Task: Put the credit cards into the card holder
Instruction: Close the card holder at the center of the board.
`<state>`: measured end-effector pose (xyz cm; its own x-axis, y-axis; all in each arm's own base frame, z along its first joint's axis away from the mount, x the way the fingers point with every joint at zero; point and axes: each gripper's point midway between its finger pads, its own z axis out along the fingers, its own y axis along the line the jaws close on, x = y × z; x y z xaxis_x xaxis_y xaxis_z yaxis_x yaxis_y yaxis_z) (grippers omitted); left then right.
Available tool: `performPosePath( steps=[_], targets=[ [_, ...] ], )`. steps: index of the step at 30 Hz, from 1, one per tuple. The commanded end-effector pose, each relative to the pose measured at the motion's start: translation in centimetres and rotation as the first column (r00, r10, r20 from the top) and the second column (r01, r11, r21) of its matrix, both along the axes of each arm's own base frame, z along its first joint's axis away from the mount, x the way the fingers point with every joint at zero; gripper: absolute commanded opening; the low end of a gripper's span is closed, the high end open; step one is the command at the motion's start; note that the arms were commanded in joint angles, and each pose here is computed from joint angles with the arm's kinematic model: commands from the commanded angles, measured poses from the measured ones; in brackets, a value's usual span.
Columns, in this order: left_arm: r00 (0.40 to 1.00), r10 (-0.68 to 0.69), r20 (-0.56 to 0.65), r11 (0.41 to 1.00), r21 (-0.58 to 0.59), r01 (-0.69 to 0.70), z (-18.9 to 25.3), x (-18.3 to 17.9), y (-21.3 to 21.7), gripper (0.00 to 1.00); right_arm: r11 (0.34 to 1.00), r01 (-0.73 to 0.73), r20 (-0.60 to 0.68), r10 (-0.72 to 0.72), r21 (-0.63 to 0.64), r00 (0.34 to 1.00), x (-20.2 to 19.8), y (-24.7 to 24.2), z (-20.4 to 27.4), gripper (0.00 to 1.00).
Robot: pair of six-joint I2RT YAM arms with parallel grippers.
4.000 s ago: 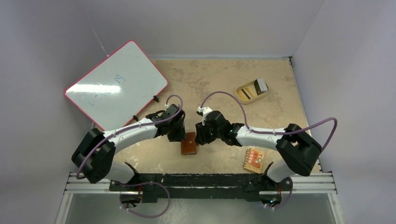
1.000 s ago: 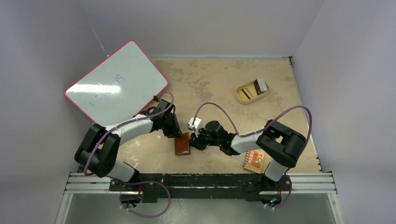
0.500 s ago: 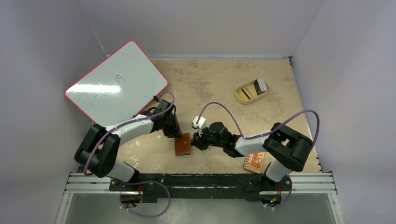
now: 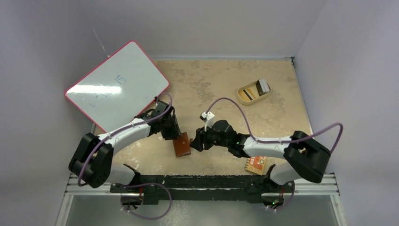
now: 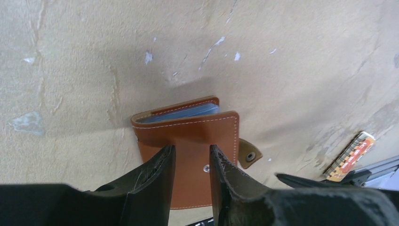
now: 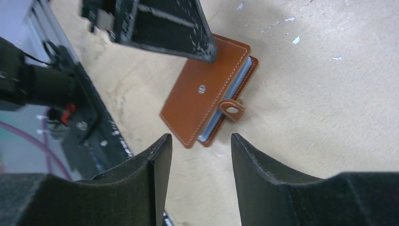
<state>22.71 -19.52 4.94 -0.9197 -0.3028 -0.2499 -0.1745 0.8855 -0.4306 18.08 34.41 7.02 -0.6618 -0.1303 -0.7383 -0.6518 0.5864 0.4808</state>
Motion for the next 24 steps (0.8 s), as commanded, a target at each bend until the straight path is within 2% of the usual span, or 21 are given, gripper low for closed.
performPosePath(
  steps=[1,4,6,11,14,19,24],
  targets=[
    [0.999,-0.039,-0.036,0.999,0.025,0.039,-1.0,-1.3,0.6,0.33,0.981,0.17,-0.127,-0.158,0.091,0.979,0.6,0.1,4.2,0.53],
    [0.998,-0.043,-0.044,0.995,0.085,0.046,-1.6,-1.6,1.7,0.38,0.947,0.316,-0.233,-0.296,0.053,0.926,1.0,-1.1,4.2,0.53],
    [0.997,-0.047,-0.06,0.994,0.092,0.052,-2.0,-1.8,1.8,0.39,0.937,0.345,-0.269,-0.319,0.057,0.909,0.9,-1.3,4.2,0.51],
    [0.997,-0.033,-0.073,0.996,0.083,0.039,-2.3,-1.8,1.5,0.42,0.935,0.354,-0.294,-0.345,-0.024,0.892,1.3,-0.8,3.2,0.47],
    [0.996,-0.025,-0.084,0.995,0.096,0.033,-2.4,-2.0,1.8,0.44,0.93,0.366,-0.333,-0.355,-0.031,0.874,1.2,-0.5,2.5,0.45],
    [0.997,-0.008,-0.071,0.994,0.111,0.016,-2.2,-2.1,2.2,0.44,0.937,0.348,-0.377,-0.317,0.015,0.87,0.9,0.7,1.6,0.37],
    [1.0,0.0,-0.028,1.0,0.018,0.001,0.2,-1.3,0.7,0.42,0.927,0.37,-0.41,-0.315,0.06,0.856,1.2,1.3,2.2,0.34]
  ],
)
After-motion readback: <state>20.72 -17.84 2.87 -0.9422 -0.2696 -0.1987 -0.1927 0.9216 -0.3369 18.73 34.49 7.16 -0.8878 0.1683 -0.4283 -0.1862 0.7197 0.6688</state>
